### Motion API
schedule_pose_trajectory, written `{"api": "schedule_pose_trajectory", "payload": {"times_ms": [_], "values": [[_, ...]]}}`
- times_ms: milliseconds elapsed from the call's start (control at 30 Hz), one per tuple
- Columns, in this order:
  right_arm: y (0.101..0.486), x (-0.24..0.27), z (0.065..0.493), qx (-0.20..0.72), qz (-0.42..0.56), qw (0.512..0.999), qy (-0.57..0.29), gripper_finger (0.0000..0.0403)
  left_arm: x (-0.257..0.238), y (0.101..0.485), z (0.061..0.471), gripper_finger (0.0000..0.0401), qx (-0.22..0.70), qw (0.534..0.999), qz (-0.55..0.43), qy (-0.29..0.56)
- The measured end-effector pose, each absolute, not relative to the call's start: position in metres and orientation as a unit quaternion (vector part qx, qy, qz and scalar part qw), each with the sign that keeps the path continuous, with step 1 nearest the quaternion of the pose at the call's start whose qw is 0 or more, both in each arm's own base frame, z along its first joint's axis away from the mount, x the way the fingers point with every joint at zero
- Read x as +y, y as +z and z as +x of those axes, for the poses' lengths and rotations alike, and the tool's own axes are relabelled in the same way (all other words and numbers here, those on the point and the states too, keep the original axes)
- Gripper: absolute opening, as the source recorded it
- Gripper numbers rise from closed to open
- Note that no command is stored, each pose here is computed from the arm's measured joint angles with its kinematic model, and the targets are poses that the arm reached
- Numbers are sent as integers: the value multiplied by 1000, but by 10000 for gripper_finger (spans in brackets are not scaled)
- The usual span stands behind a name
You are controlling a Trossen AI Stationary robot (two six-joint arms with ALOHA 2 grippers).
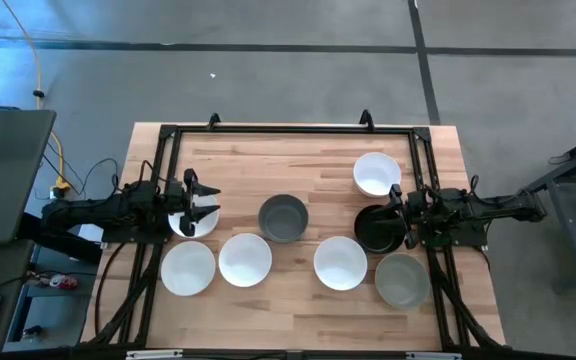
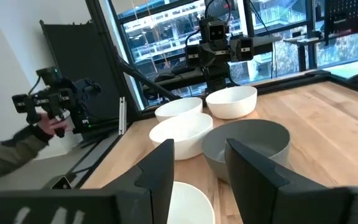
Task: Nest bowls inside each other
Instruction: Stack the white bowl on top of the dark gray bowl
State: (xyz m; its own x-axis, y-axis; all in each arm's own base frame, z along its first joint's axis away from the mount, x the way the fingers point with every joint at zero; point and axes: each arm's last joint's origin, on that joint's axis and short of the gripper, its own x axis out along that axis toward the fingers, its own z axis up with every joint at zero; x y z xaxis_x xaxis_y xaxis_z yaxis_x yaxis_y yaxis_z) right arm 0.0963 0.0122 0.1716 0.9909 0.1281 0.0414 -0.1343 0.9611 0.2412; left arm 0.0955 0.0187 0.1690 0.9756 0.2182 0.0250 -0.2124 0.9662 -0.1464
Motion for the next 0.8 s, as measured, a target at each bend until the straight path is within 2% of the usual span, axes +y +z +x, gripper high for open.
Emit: {"api": "schedule_pose_trajectory", "payload": {"times_ms": [467, 800], "values": [[168, 12, 97, 7, 113, 991, 64, 136, 19, 169, 95, 216, -26, 987, -119, 108], [168, 12, 97, 5, 88, 994, 61, 136, 21, 170, 95, 216, -23, 988, -49, 145]]}}
